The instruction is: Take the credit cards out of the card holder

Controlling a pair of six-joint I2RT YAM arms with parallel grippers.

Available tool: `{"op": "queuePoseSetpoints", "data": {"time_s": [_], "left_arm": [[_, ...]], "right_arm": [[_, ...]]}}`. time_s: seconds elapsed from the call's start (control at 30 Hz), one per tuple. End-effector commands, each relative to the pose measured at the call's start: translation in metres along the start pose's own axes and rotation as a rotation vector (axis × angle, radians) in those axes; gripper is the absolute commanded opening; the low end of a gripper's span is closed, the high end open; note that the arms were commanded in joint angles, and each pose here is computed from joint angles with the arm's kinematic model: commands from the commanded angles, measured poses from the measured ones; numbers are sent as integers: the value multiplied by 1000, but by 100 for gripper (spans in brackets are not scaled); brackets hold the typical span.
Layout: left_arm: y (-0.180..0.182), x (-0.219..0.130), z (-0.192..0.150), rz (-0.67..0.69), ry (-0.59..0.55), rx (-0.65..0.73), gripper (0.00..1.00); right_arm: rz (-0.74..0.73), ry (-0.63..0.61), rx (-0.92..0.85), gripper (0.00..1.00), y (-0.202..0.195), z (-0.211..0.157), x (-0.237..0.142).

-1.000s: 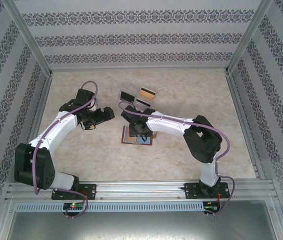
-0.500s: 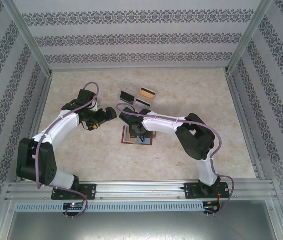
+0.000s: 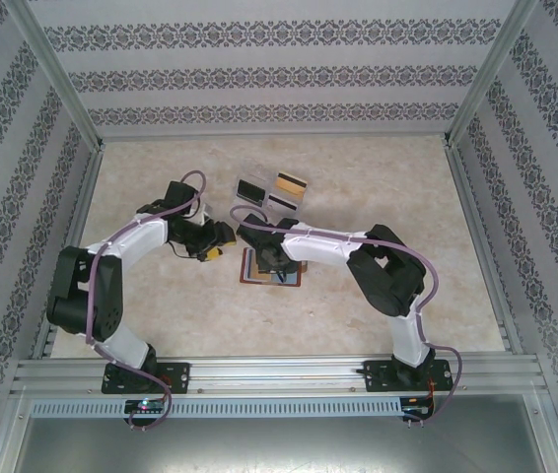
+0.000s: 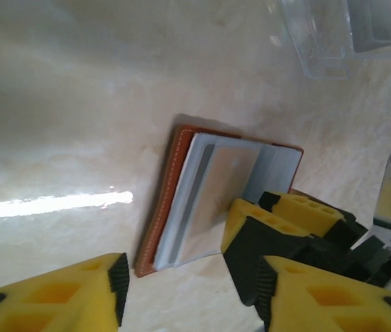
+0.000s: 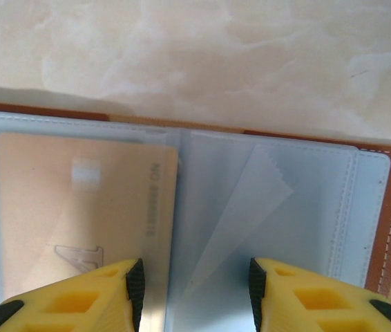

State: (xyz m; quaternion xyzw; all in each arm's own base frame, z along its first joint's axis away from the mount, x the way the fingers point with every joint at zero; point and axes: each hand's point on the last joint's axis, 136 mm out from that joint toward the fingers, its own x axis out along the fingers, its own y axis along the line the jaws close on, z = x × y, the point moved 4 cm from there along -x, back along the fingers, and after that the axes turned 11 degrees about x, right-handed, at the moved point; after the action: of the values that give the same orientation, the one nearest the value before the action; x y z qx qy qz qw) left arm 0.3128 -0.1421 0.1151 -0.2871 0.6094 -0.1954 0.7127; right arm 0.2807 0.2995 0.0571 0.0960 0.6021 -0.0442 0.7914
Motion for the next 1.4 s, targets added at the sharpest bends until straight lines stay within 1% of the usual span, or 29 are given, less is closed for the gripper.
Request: {"op": "queuePoseSetpoints", "data": {"time_s": [0.0, 0.1, 0.2, 0.43, 0.5, 0.77, 0.9, 1.1, 1.37], "left_arm": [[-11, 14, -8, -73, 49, 18, 44], [-14, 23, -12, -85, 75, 24, 37], [-20, 33, -16, -99, 101, 35, 33], [-20, 54, -22, -76, 142, 45, 29], [-17, 59, -23, -55, 153, 48, 29], [-16, 72, -26, -56, 178, 46, 28], [-7, 76, -28, -11, 187, 42, 29], [2, 81, -31, 20, 200, 36, 31], [6, 80, -30, 53, 192, 92, 32]], "right_arm": [[-60, 21, -14, 45, -17, -11, 12], [-61, 14, -10, 43, -19, -11, 12], [-63, 16, -10, 43, -19, -11, 13], [-56, 13, -2, 42, -21, -12, 13], [-51, 15, 1, 42, -21, -11, 13], [-30, 25, 3, 41, -19, -13, 14], [-19, 25, 10, 41, -19, -12, 13], [3, 29, 19, 39, -20, -13, 13], [42, 52, 59, 38, -23, -14, 17]]}}
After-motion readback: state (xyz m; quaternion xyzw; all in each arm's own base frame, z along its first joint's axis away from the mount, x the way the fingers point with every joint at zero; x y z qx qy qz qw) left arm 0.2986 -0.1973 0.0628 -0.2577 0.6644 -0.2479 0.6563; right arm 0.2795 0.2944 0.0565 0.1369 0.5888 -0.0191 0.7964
